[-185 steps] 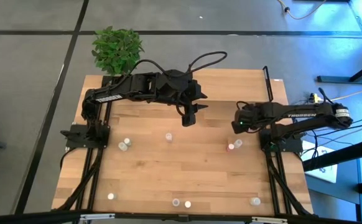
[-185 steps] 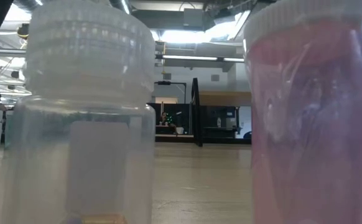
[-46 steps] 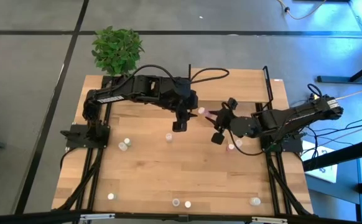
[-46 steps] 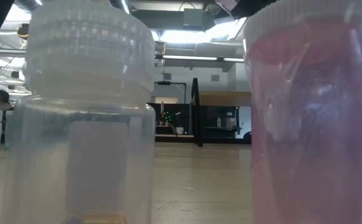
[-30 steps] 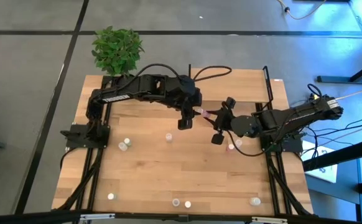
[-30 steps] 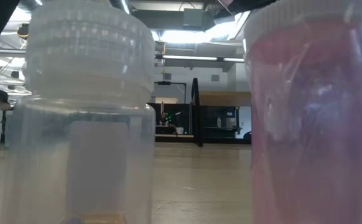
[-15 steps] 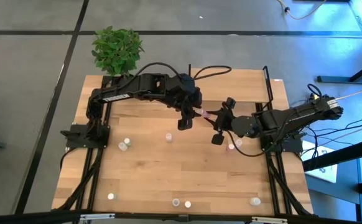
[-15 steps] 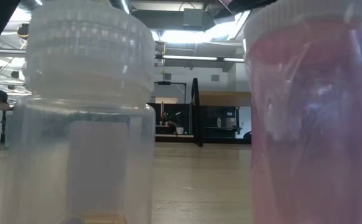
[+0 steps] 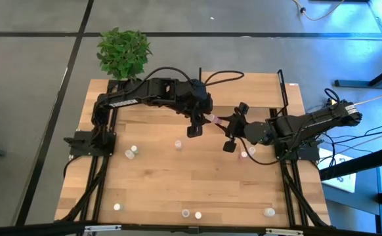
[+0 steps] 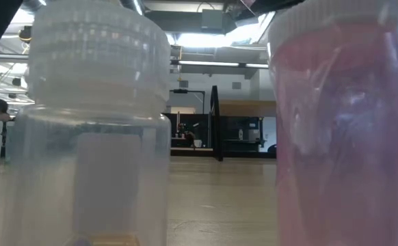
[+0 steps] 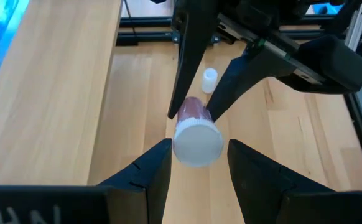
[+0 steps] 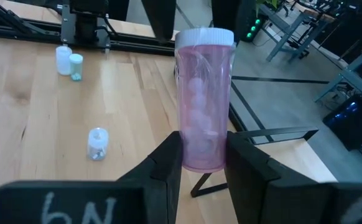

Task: Pick and place medicine bottles onto shelf by color
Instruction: Move the top pink pill bottle to the center of the table

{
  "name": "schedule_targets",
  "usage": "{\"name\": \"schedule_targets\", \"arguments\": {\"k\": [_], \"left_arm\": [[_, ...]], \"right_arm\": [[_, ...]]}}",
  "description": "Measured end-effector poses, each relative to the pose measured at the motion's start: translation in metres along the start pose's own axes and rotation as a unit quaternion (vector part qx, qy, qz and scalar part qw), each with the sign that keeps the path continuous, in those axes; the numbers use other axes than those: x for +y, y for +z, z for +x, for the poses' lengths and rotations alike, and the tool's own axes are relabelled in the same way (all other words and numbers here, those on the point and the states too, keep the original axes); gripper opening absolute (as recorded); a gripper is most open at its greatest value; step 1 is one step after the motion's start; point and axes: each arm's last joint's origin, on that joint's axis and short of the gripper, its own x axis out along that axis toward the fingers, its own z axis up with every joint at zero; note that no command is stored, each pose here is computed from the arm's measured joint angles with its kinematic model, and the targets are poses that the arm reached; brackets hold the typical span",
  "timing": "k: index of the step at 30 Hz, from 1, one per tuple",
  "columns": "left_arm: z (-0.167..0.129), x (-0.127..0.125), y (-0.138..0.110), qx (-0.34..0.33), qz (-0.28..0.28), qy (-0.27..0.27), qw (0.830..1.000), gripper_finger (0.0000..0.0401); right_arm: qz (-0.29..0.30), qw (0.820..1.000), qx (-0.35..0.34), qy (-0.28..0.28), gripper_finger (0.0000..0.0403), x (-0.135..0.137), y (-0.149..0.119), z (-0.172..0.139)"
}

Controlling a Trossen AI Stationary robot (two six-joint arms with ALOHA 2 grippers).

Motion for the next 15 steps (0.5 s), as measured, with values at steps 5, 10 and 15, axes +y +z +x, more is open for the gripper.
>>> {"name": "schedule_targets", "arguments": {"k": [5, 10, 15], "left_arm": [[0.0, 0.0, 0.001, -0.005, 0.0, 0.001, 1.0, 0.0151], [0.011, 0.0, 0.0, 0.003, 0.001, 0.0, 1.0, 0.0151], [0.016, -0.002, 0.002, -0.004, 0.008, -0.001, 1.0, 0.0151]], "right_arm": [[0.0, 1.0, 0.0, 0.0, 0.0102, 0.0, 0.0, 0.0], [0.0, 1.0, 0.0, 0.0, 0.0102, 0.0, 0.0, 0.0], [0.001, 1.0, -0.002, 0.0, 0.0102, 0.0, 0.0, 0.0]]}}
